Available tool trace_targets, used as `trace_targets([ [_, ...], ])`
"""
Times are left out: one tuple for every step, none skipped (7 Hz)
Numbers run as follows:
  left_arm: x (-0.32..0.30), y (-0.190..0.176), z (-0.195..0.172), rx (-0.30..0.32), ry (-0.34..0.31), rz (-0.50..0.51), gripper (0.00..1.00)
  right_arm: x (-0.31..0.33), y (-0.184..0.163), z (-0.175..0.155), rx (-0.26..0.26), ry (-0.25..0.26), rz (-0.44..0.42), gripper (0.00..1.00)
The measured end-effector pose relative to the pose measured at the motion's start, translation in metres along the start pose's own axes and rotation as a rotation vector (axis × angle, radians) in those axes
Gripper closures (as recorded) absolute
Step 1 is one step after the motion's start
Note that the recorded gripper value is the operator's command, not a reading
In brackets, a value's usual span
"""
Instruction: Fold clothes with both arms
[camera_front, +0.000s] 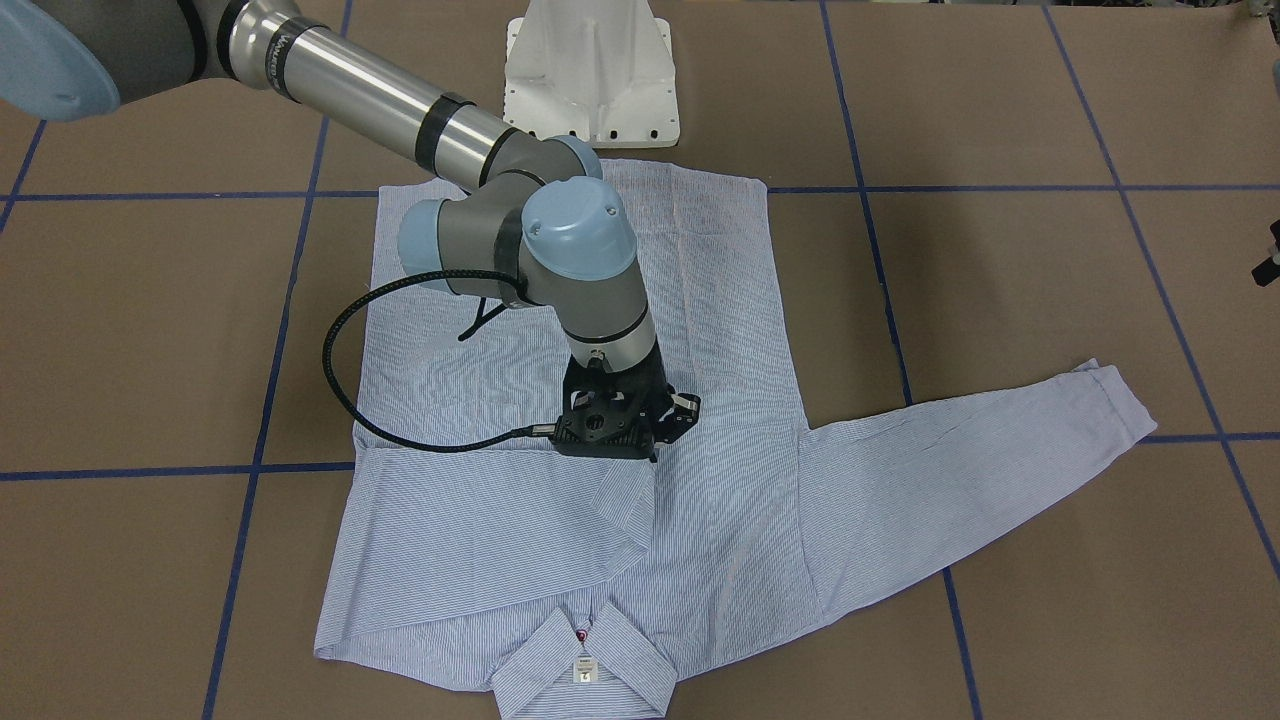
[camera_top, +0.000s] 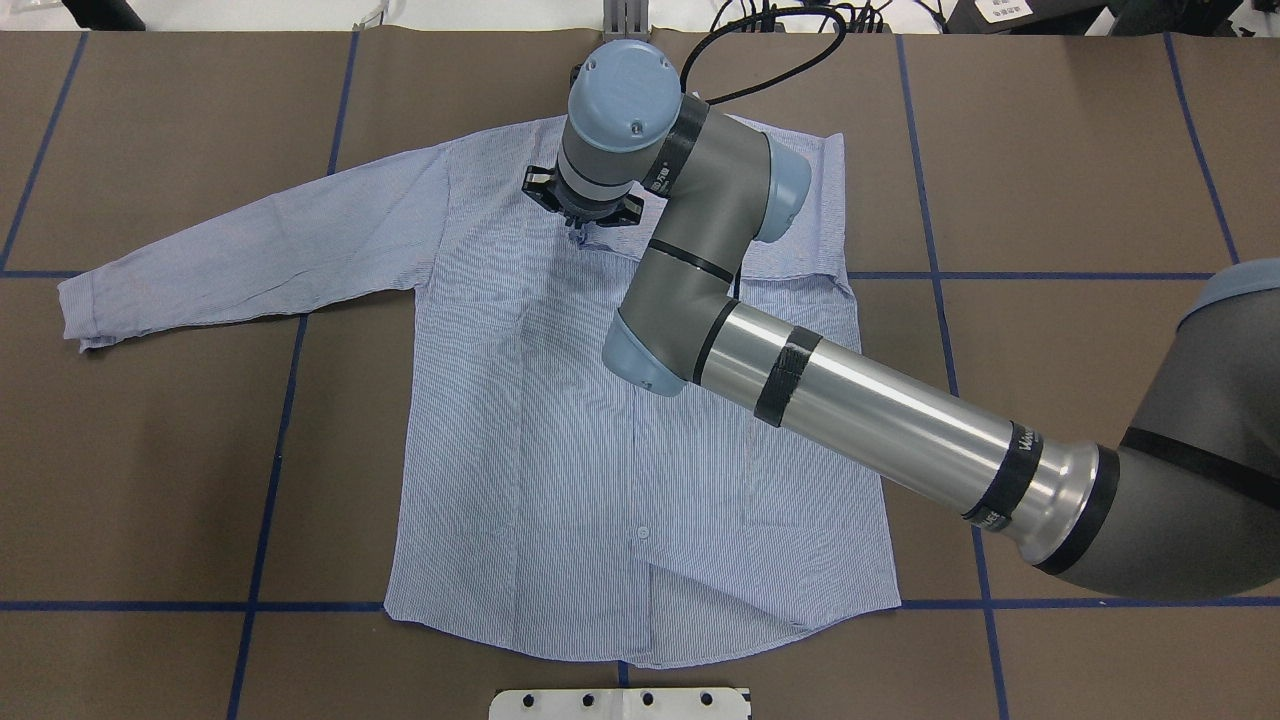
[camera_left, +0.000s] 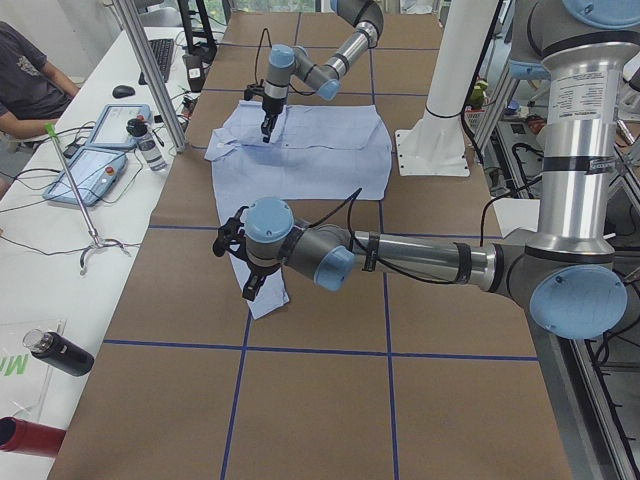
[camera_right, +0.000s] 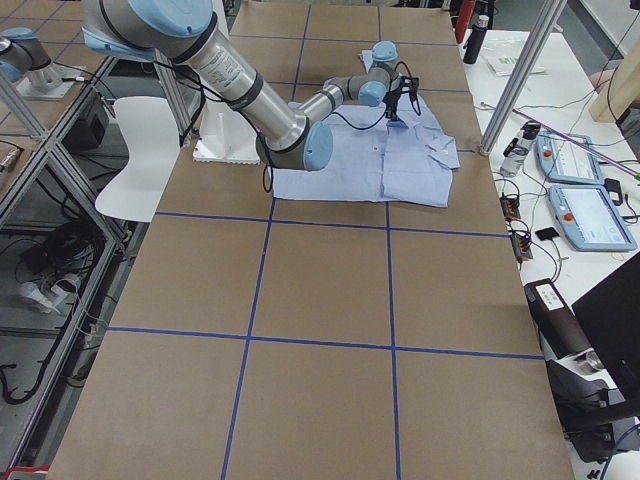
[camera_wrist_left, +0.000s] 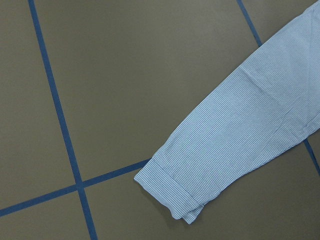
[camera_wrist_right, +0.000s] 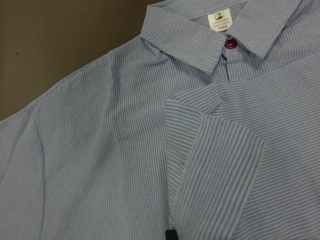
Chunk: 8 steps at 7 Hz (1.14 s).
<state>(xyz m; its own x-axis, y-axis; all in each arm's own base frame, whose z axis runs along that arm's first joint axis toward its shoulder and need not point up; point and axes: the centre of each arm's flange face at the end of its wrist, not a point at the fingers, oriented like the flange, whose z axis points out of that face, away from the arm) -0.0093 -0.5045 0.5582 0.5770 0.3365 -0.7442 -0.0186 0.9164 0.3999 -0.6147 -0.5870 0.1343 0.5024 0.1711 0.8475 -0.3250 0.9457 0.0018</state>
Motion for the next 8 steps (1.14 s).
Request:
trace_targets([
  [0.000, 0.000, 0.000, 0.000, 0.000, 0.000, 0.00, -0.007, 0.007, 0.003, -0.001, -0.005, -0.006, 1.00],
  [0.000, 0.000, 0.000, 0.001, 0.000, -0.001, 0.00, -0.011, 0.014, 0.007, 0.002, -0.009, -0.013, 0.98],
  [0.000, 0.000, 0.000, 0.000, 0.000, -0.002, 0.00, -0.014, 0.020, 0.010, 0.006, -0.010, -0.018, 0.01],
  [0.000, 0.001, 0.000, -0.001, -0.001, -0.003, 0.00, -0.018, 0.024, 0.010, 0.007, -0.013, -0.020, 0.00],
  [-0.004, 0.003, 0.002, -0.005, -0.001, -0.007, 0.00, -0.021, 0.027, 0.010, 0.007, -0.016, -0.018, 0.00],
  [-0.012, 0.006, 0.009, -0.013, -0.002, -0.015, 0.00, -0.024, 0.030, 0.010, 0.006, -0.020, -0.016, 0.00],
  [-0.023, 0.004, 0.021, -0.018, 0.001, -0.014, 0.00, -0.029, 0.032, 0.007, 0.006, -0.029, -0.015, 0.00],
  [-0.035, -0.008, 0.044, -0.023, 0.009, -0.003, 0.00, -0.037, 0.033, 0.001, 0.007, -0.043, -0.004, 0.00],
])
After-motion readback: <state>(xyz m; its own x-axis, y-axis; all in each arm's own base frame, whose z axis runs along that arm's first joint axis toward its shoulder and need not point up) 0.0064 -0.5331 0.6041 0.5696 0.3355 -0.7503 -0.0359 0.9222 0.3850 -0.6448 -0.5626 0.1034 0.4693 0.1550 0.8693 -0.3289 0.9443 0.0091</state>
